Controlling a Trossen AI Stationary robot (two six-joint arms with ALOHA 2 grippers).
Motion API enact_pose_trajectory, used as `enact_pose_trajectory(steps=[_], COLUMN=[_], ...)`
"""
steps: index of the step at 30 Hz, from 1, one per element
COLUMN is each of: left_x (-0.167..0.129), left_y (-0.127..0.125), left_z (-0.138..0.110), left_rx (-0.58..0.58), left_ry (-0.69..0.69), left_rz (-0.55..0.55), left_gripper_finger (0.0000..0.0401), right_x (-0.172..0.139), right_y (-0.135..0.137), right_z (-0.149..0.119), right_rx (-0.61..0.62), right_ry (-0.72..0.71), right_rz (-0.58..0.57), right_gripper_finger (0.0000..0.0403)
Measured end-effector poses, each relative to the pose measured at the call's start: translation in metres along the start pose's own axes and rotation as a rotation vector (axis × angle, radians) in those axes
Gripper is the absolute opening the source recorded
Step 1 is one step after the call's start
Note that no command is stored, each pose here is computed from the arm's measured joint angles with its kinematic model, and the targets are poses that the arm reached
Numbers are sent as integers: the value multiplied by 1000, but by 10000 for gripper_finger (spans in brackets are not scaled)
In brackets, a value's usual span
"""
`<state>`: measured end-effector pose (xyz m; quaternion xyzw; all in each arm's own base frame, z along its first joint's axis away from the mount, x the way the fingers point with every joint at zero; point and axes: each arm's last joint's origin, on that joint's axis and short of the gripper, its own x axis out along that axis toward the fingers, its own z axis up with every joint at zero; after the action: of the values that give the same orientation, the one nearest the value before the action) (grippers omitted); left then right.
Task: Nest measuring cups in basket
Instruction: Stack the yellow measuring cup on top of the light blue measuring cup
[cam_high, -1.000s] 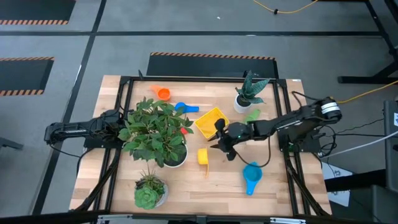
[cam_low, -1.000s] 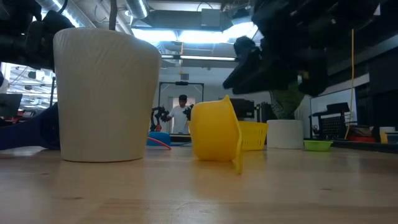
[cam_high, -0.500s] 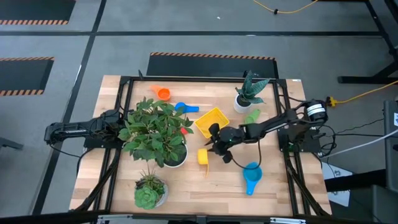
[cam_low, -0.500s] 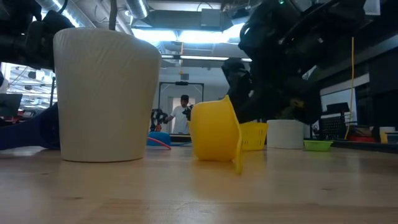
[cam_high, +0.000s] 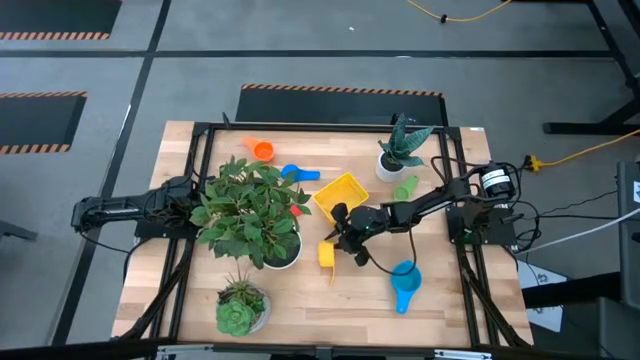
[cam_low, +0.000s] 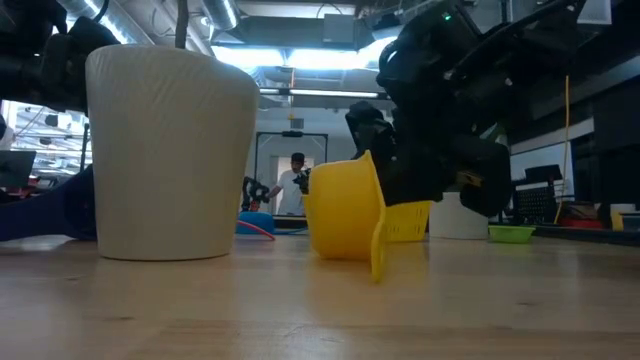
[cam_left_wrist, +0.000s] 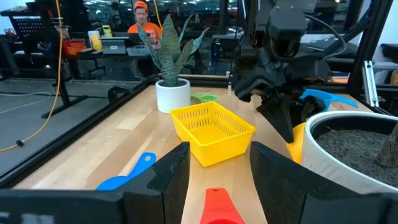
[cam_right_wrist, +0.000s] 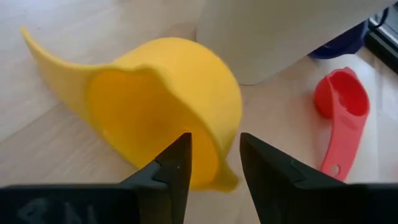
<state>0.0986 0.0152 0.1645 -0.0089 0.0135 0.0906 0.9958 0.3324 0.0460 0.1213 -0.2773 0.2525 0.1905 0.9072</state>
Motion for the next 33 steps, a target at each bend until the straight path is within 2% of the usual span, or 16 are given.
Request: enact_pose_trajectory(steps=[8,13,23,28,33], left_x=[0,0,0,0,0], left_y=[0,0,0,0,0], left_z=[0,0,0,0,0], left_rx=[0,0,0,0,0], left_ry=[0,0,0,0,0], left_rz=[0,0,0,0,0], left_gripper_finger=[160,160,160,160,160], right_x=[0,0,-7,-31,-72], right_y=[-1,0,-2,-9,-11], right_z=[1,0,6,20,37], right_rx=[11,32,35,169,331], right_ry=[-5,1,-5,-11,18], right_rz=[-5,-1,-4,-7,33], right_gripper_finger=[84,36,36,36,36])
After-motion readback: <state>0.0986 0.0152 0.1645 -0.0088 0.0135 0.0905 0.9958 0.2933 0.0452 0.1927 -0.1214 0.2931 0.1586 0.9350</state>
